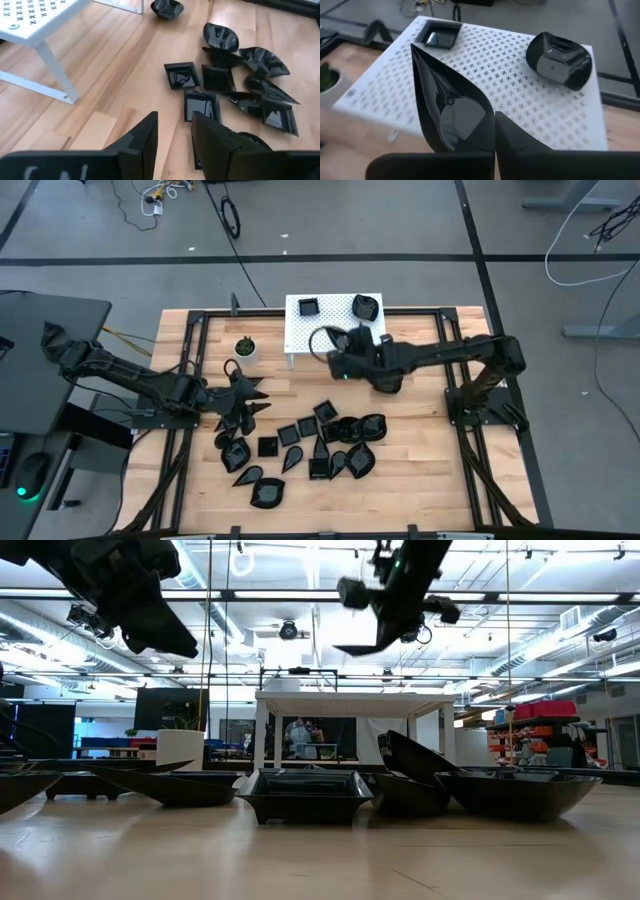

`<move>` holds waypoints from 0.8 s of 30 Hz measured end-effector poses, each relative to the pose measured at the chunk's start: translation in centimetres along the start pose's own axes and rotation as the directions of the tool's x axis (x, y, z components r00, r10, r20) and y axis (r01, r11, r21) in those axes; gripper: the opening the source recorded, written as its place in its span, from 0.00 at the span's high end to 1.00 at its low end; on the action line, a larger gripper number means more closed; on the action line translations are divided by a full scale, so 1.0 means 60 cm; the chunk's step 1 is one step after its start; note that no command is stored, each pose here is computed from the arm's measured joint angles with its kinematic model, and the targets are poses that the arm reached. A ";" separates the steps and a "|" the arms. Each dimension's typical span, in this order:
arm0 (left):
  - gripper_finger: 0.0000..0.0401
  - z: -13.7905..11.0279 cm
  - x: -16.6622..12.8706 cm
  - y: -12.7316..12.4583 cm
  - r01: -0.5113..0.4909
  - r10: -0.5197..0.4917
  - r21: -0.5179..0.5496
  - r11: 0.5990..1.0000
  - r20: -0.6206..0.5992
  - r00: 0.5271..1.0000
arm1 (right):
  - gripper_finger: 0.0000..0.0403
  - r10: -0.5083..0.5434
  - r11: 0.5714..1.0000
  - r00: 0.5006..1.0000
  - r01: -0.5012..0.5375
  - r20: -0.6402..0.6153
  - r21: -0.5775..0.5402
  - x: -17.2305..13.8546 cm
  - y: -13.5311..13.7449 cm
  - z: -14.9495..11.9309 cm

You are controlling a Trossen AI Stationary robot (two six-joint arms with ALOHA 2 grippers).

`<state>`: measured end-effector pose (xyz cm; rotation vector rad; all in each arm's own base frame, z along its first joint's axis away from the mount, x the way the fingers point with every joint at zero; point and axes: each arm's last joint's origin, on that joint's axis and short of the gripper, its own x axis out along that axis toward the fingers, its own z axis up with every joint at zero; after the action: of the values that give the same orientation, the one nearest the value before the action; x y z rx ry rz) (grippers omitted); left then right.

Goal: Pick & Place Mini shaped plates
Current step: Put the black plate on the shelf

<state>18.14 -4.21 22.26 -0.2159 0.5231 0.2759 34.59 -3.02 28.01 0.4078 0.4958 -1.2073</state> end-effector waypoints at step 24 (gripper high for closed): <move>0.69 -0.002 0.000 0.000 0.008 -0.008 0.006 1.000 -0.013 1.000 | 0.97 -0.059 0.980 0.992 0.078 -0.107 0.185 0.079 -0.005 0.002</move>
<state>18.08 -4.26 22.19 -0.2138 0.5353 0.2651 35.59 -6.86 25.40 0.6213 0.4868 -1.3103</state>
